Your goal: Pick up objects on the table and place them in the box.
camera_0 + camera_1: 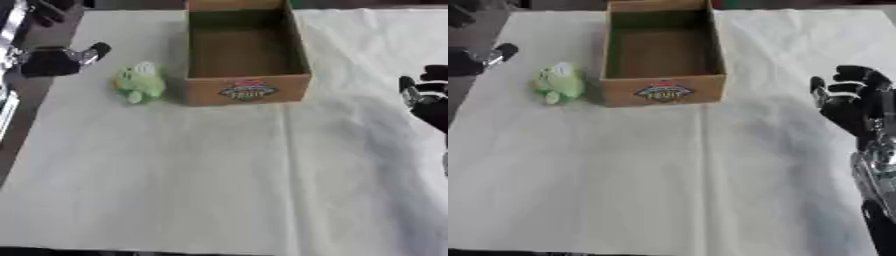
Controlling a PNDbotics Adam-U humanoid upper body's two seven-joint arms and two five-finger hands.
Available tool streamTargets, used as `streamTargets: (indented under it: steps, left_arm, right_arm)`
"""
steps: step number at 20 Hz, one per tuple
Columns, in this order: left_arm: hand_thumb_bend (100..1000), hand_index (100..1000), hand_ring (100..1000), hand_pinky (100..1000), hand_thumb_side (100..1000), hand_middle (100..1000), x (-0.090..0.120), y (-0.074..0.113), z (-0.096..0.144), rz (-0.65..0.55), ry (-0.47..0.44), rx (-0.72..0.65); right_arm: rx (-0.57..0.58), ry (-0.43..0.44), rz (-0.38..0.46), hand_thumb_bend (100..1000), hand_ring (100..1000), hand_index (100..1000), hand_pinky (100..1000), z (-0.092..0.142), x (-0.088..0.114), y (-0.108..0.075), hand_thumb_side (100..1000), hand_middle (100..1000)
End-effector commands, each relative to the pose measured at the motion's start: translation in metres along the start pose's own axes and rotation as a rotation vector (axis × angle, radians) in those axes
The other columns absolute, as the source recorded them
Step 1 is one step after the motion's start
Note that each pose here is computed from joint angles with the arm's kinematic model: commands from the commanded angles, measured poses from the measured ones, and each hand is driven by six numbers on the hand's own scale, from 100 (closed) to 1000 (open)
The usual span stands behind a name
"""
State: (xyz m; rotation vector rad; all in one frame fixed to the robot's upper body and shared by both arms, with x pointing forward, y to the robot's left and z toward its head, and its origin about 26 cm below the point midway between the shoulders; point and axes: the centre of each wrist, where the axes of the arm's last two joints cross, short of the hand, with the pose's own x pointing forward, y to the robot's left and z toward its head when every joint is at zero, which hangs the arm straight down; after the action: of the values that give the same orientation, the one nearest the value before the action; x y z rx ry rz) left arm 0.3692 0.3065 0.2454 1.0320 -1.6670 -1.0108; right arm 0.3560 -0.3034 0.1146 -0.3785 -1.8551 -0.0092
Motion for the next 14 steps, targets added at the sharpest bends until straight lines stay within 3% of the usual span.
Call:
streamTargets:
  steps: [1, 5, 14]
  left_arm:
    - [617, 756, 684, 725, 166, 682, -0.003, 0.012, -0.015, -0.190, 0.009, -0.132]
    - [618, 769, 681, 730, 137, 685, -0.002, 0.000, -0.039, -0.247, 0.009, -0.271]
    - [626, 770, 679, 725, 106, 681, 0.002, -0.041, -0.074, -0.217, 0.006, -0.449]
  right_arm:
    - [0.005, -0.029, 0.012, 363, 613, 671, 572, -0.003, 0.008, -0.005, 100, 590]
    - [0.012, -0.027, 0.013, 363, 613, 668, 572, -0.003, 0.008, -0.004, 100, 590]
    - [0.016, -0.022, 0.013, 364, 613, 667, 572, -0.003, 0.007, -0.003, 100, 589]
